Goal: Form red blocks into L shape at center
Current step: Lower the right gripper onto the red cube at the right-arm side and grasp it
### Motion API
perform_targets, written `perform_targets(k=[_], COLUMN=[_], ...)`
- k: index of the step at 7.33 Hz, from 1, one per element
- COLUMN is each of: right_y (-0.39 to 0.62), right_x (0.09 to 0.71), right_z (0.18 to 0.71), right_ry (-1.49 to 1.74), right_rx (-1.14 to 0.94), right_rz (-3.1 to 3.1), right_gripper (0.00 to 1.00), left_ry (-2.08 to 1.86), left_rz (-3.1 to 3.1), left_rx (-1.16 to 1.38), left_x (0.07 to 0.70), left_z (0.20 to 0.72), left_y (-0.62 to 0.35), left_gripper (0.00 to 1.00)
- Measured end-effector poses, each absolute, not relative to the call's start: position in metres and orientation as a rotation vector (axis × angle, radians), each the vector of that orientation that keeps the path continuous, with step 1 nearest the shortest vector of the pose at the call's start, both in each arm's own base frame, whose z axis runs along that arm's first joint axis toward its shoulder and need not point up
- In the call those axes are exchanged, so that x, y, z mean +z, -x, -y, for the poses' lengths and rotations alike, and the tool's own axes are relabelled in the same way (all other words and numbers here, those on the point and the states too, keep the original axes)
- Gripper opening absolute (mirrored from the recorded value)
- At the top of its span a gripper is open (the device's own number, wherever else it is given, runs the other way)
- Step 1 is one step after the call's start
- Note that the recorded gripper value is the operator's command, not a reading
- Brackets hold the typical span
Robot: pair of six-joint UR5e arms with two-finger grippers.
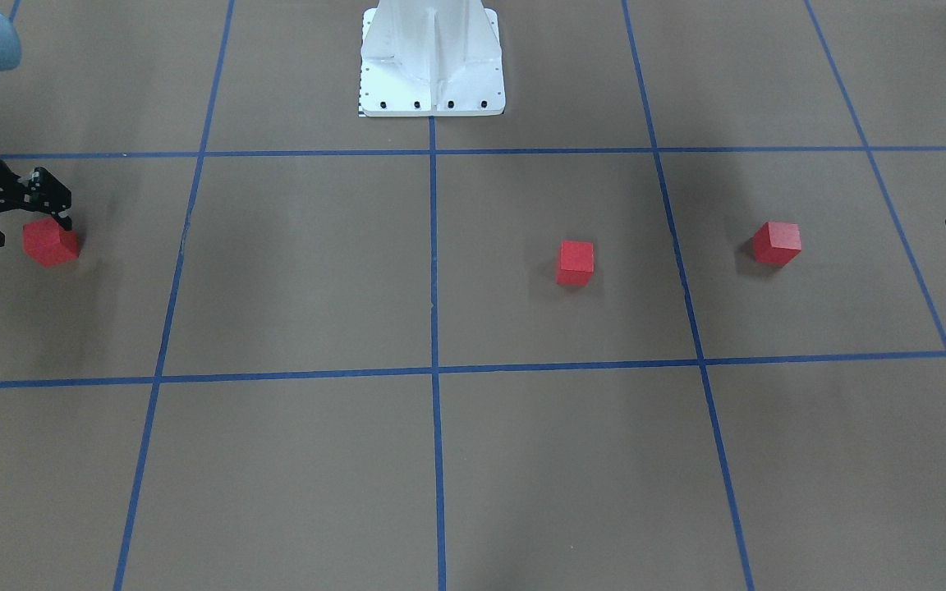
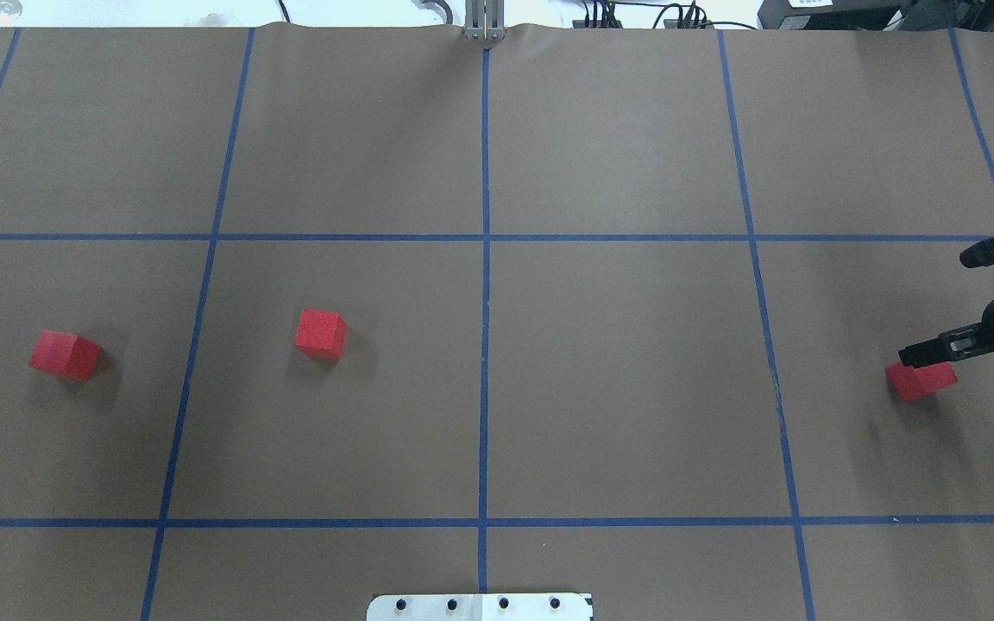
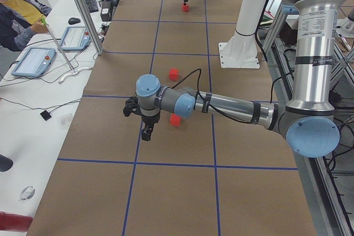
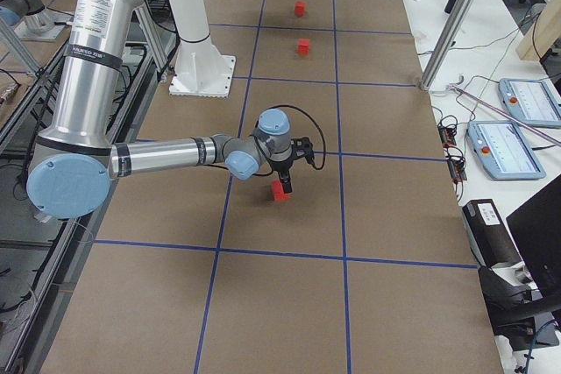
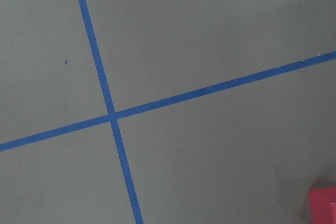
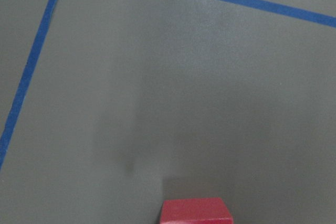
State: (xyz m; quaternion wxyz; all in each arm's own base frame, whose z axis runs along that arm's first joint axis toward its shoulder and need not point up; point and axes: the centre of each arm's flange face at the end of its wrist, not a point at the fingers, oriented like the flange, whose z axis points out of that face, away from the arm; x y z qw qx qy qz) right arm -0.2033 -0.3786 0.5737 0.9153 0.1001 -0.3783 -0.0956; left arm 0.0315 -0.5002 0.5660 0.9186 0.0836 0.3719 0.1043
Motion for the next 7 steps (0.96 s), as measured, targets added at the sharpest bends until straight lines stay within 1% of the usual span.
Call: perform_targets(k=[2,3,4,5,7], right_y=[0.206,0.207,0.208,0.210,0.213], right_x=[0.586,0.592,0.594,0.595,0.592], right_z=[0.377,0.376,0.376,0.376,0.378], right_ry=[-0.190,-0.183,-0.179,-0.177,-0.179], right_rx=[-0.205,-0.208,-0.212,-0.215,-0.219], right_rz=[0.766,0.760,0.758,0.758,0.765], right_gripper=[0.98,0.73,0.30,0.00,0.00], left_ry=[-0.172,-0.172,-0.173,-0.173,-0.175], left_rz=[-0.764,-0.763,-0.763,-0.763,-0.763], left_rx=[0.214,0.214,0.214,0.215,0.215], left_x=[0.565,0.565,0.564,0.564,0.564], left_z=[0.500,0.500,0.501,0.501,0.501], left_y=[-0.031,-0.031,-0.032,-0.032,-0.031], left_gripper=[1.00,1.00,1.00,1.00,1.00])
